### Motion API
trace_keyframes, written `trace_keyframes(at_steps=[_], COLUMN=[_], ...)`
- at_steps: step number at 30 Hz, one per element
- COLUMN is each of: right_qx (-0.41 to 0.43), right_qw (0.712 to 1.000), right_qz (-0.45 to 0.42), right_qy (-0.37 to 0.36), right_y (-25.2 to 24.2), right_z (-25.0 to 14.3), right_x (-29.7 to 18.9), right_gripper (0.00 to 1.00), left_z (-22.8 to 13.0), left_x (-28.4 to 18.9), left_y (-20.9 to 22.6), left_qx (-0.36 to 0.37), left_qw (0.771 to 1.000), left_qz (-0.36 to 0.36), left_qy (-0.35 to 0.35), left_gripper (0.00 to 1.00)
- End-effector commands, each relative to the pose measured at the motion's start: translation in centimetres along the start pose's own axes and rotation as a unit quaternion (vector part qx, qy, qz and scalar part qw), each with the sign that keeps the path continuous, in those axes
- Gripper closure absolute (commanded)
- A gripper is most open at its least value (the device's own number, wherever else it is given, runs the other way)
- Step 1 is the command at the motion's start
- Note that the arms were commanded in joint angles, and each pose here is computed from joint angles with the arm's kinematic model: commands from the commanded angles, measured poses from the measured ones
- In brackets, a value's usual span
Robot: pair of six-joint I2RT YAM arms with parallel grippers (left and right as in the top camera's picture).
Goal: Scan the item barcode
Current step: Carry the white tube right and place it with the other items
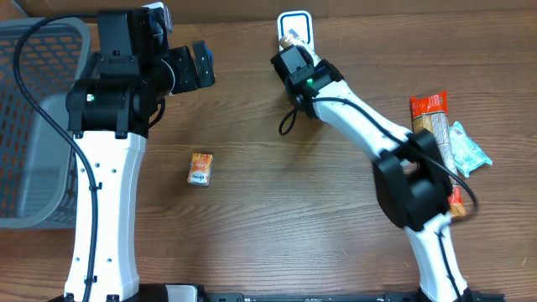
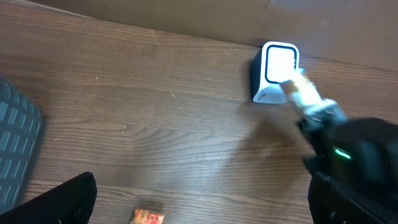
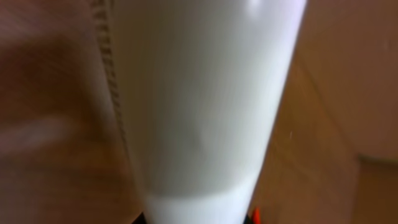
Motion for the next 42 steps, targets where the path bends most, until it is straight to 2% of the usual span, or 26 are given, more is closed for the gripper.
trace_keyframes(at_steps=[1,5,9,15,20,24,25,28,30,31,32,33,37,39,42], right_qx=[0.196,0.271,0.332,0.32,0.287,0.296,0.299,0.317,0.329,0.334,0.341,0.35,0.382,0.4,0.401], right_qw=[0.976,0.947,0.91,0.886,0.872,0.853,0.85,0.84,0.834,0.832,0.829,0.826,0.823,0.827,0.835], right_qz=[0.058,0.171,0.2,0.211,0.221,0.219,0.218,0.214,0.212,0.211,0.21,0.207,0.201,0.212,0.293], right_qy=[-0.078,0.012,0.145,0.263,0.33,0.37,0.374,0.385,0.389,0.39,0.39,0.39,0.369,0.333,0.237], right_y=[-6.7,-6.5,-6.1,-2.5,0.5,1.2,1.1,0.2,-0.3,-0.7,-1.2,-1.8,-5.0,-6.8,-7.7], right_z=[0.0,-5.1,-10.5,-17.0,-22.4,-25.6,-26.0,-27.0,-27.3,-27.5,-27.5,-27.5,-25.8,-23.6,-18.4], right_x=[-10.0,-11.5,-9.6,-4.8,-2.1,-0.9,-0.9,-0.4,-0.2,-0.2,-0.2,-0.2,-1.1,-1.8,-3.4], right_gripper=[0.96,0.96,0.96,0.96,0.96,0.94,0.91,0.68,0.35,0.21,0.13,0.09,0.09,0.09,0.09], left_z=[0.1,0.1,0.1,0.1,0.1,0.1,0.1,0.1,0.1,0.1,0.1,0.1,0.1,0.1,0.1], left_x=[0.0,0.0,0.0,0.0,0.0,0.0,0.0,0.0,0.0,0.0,0.0,0.0,0.0,0.0,0.0], left_y=[0.1,0.1,0.1,0.1,0.1,0.1,0.1,0.1,0.1,0.1,0.1,0.1,0.1,0.1,0.1], left_qx=[0.006,0.006,0.006,0.006,0.006,0.006,0.006,0.006,0.006,0.006,0.006,0.006,0.006,0.006,0.006], left_qw=[1.0,1.0,1.0,1.0,1.0,1.0,1.0,1.0,1.0,1.0,1.0,1.0,1.0,1.0,1.0], left_qz=[-0.002,-0.002,-0.002,-0.002,-0.002,-0.002,-0.002,-0.002,-0.002,-0.002,-0.002,-0.002,-0.002,-0.002,-0.002], left_qy=[0.0,0.0,0.0,0.0,0.0,0.0,0.0,0.0,0.0,0.0,0.0,0.0,0.0,0.0,0.0], left_gripper=[0.0,0.0,0.0,0.0,0.0,0.0,0.0,0.01,0.0,0.0,0.0,0.0,0.0,0.0,0.0])
Point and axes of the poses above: each gripper's point midway between its finger pads, its own x axis out along the fingers, its own y axis along the line the jaws close on, z = x × y, the point moved 4 cm from there along -x, back along the fingers, and after that the axes turned 7 degrees about -x, right-handed, at the moved point
